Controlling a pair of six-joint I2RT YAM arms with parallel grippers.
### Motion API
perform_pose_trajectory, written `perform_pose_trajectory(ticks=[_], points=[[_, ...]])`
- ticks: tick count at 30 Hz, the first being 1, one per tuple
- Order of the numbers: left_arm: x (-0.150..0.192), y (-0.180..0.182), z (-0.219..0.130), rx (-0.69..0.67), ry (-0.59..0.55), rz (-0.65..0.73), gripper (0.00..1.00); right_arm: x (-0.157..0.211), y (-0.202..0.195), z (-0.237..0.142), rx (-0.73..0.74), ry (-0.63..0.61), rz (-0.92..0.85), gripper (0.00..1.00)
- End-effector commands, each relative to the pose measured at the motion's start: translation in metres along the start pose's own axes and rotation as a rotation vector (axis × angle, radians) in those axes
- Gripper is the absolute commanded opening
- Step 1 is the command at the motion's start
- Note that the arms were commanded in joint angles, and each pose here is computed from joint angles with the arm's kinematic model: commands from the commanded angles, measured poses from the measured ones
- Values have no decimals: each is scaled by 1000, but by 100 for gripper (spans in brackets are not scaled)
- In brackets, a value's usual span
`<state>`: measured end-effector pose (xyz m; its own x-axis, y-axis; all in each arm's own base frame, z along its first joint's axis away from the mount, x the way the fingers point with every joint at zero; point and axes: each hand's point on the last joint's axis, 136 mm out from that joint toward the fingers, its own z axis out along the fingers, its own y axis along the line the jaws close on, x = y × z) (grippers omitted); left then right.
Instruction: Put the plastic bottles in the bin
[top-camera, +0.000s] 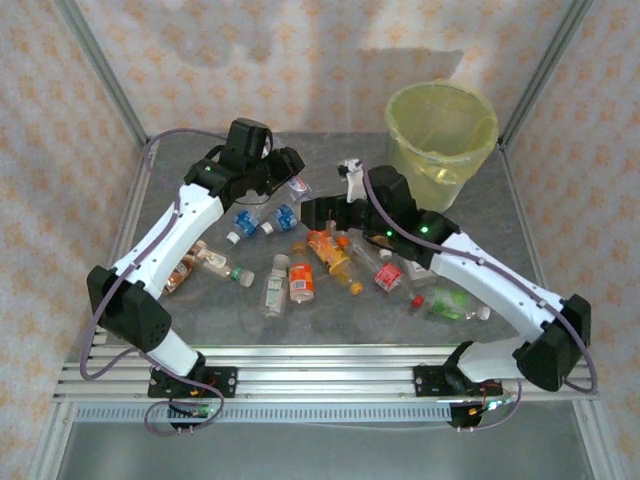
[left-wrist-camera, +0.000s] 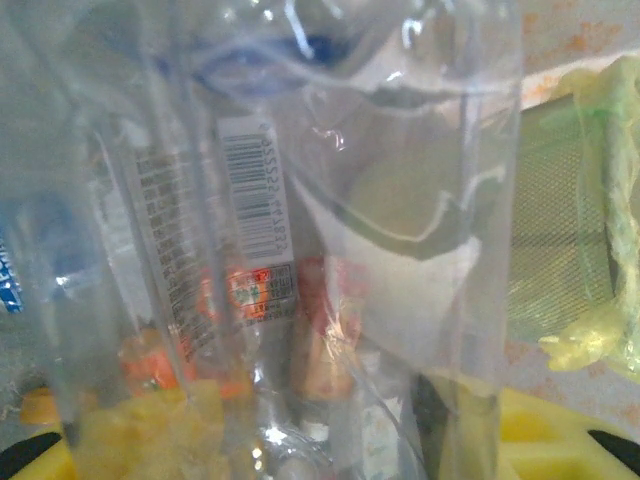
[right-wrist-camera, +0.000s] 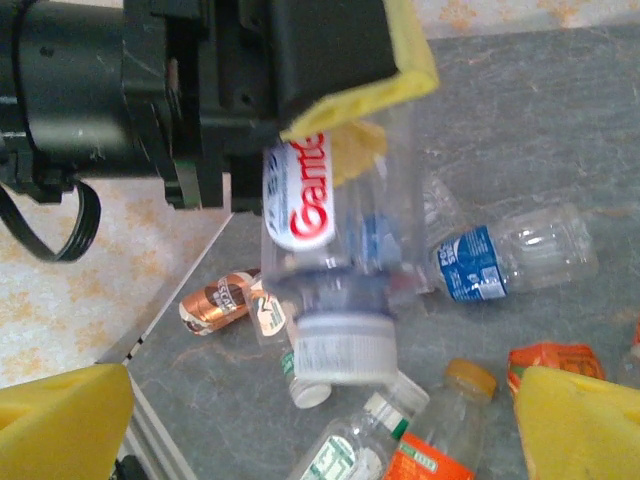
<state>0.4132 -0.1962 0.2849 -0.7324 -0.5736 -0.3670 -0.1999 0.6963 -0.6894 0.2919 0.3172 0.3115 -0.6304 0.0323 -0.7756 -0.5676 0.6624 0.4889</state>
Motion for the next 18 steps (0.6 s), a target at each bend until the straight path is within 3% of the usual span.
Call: perform_pose_trajectory(ticks=[1, 12, 18], points=[[8, -17, -9, 62, 42, 36, 51, -22, 13, 7, -23, -54, -78, 94], [34, -36, -5, 126, 131, 63, 51, -20, 9, 35, -14, -30, -97, 78], [41, -33, -8, 129, 142, 67, 52, -21, 1, 40, 17, -45, -89, 56]])
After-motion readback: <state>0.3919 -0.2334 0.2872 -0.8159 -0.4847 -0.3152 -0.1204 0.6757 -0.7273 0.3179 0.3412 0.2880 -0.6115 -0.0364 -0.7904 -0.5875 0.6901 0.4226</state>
